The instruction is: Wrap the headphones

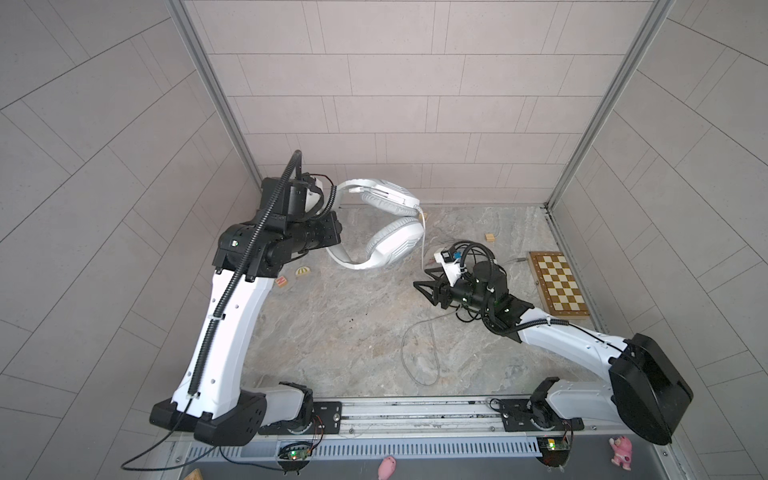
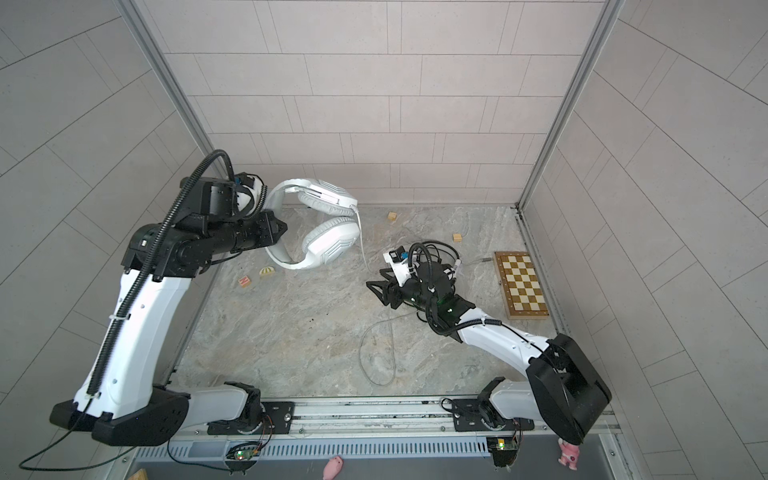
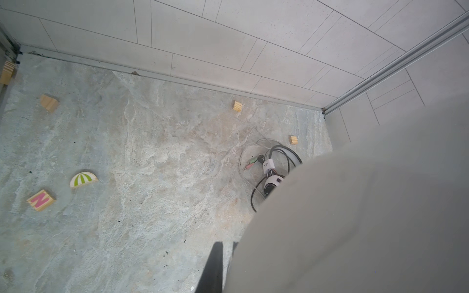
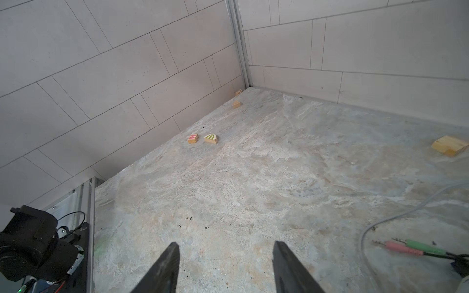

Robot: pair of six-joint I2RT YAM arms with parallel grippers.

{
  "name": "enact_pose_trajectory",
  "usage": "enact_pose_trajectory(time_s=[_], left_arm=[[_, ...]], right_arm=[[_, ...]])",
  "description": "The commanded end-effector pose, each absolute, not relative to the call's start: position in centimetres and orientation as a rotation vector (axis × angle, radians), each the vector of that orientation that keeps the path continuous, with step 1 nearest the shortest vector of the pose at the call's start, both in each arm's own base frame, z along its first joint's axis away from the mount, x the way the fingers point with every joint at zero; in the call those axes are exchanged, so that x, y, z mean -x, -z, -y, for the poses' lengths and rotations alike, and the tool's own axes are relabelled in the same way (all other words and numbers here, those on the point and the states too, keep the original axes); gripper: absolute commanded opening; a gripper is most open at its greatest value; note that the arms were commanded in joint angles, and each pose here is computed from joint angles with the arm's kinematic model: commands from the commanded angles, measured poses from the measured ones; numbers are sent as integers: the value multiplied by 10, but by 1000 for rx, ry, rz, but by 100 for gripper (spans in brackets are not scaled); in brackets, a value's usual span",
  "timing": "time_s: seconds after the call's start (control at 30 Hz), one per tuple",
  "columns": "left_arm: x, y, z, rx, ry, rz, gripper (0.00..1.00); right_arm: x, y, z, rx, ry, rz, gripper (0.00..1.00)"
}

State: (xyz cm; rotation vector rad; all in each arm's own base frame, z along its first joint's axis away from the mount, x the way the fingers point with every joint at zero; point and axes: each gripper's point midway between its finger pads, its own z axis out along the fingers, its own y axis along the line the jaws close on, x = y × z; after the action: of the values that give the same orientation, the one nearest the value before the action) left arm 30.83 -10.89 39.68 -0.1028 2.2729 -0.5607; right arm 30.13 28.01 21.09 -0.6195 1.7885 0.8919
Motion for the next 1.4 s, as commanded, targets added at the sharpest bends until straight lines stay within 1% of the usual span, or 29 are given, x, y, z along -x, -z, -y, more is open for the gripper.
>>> enact_pose_trajectory(time_s=[0.0,0.07,0.17,0.3,0.47,0.53,0.63,0.77,0.9,0.97,1.07,1.2,1.3,1.37], left_arm=[[-315,-438,114,140,711,-2127,0],[-318,-442,113,164,742,-2109,0],[-324,-443,110,205,764,-2091,0],[-333,-445,103,273,808,-2063,0],[-342,-442,96,336,808,-2046,0],[-345,-438,97,345,814,-2050,0],[-351,-430,88,422,776,-2052,0],[-357,-418,76,534,724,-2040,0],[-358,-406,71,558,650,-2049,0],[-360,-395,71,559,607,-2070,0],[-360,-380,74,561,603,-2109,0],[-356,-377,73,496,530,-2129,0],[-349,-369,86,397,463,-2170,0],[-345,-356,96,317,370,-2224,0]], right_arm=[[-298,-210,-280,605,-919,-1754,51],[-296,-211,-281,599,-939,-1750,42],[-291,-212,-282,602,-950,-1743,39],[-289,-214,-281,588,-948,-1730,31],[-281,-223,-284,603,-943,-1721,6],[-278,-227,-286,623,-899,-1743,0],[-270,-237,-291,689,-810,-1795,0],[-264,-228,-283,790,-593,-1980,0],[-262,-243,-272,854,-402,-2082,0],[-253,-258,-276,909,-382,-2082,0],[-240,-272,-284,993,-348,-2085,0],[-242,-282,-285,1024,-274,-2099,0],[-241,-289,-290,1077,-252,-2102,0],[-238,-303,-296,1128,-231,-2085,0]])
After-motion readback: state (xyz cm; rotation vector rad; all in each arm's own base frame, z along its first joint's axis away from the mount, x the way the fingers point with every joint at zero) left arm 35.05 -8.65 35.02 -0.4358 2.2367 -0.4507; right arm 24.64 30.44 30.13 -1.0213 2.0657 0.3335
